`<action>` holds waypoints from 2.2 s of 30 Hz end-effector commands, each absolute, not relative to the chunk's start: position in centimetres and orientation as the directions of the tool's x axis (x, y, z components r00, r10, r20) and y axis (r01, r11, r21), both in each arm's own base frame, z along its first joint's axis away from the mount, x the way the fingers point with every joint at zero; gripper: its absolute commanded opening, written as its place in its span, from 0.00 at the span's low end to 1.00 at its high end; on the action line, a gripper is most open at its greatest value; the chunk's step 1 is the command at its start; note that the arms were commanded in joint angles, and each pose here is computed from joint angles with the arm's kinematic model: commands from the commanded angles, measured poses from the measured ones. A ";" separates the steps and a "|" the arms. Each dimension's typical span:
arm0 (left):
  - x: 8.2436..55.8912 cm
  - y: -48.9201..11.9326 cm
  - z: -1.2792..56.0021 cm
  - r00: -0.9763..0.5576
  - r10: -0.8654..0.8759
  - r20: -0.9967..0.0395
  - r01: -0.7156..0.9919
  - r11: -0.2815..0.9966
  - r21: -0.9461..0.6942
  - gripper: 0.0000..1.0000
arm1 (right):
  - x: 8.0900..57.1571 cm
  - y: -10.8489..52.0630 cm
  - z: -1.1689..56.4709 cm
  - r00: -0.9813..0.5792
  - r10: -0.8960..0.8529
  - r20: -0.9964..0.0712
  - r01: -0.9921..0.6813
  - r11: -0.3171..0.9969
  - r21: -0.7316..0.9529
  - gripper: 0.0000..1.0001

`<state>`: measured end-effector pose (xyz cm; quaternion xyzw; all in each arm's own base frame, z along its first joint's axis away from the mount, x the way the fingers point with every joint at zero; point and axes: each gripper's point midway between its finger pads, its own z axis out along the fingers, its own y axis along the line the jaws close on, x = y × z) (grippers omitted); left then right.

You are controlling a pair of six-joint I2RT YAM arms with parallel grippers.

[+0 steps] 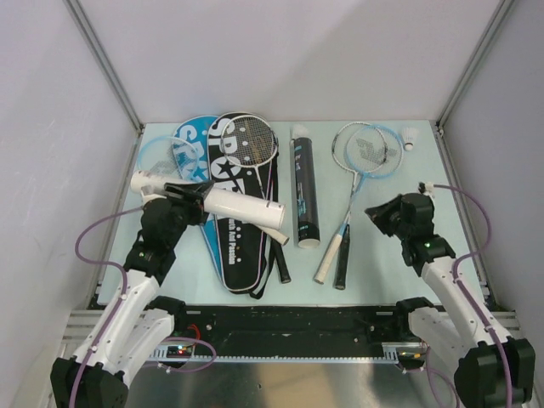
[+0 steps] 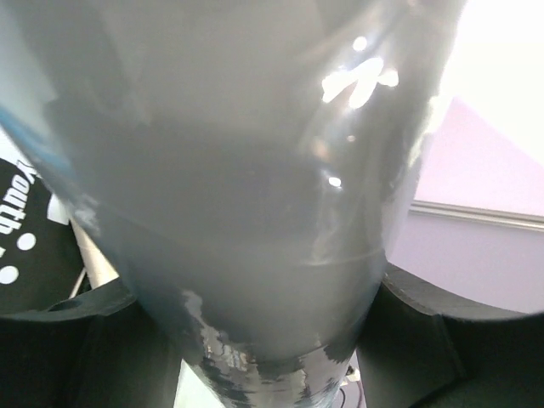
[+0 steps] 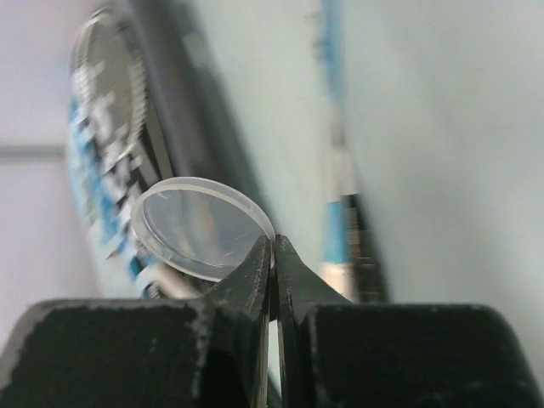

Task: Pack up the badminton gear
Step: Place the lid at the center of the board, then pick up the shuttlecock from the corner of the board.

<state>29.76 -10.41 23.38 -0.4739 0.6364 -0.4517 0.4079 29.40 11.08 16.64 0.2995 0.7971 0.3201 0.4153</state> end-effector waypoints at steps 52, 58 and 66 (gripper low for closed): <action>30.9 -7.3 28.6 -0.242 -0.721 -0.649 -0.086 0.682 -0.726 0.52 | 62.7 -15.9 13.4 -0.305 0.578 -0.757 0.359 0.806 0.470 0.74; 31.6 -7.5 29.8 -0.247 -0.712 -0.657 -0.072 0.690 -0.721 0.52 | 66.7 -16.1 10.4 -0.270 0.641 -0.719 0.358 0.760 0.543 0.74; 32.1 -8.1 30.4 -0.270 -0.720 -0.639 -0.058 0.675 -0.736 0.52 | 69.0 -14.9 9.2 -0.200 0.732 -0.652 0.341 0.676 0.654 0.75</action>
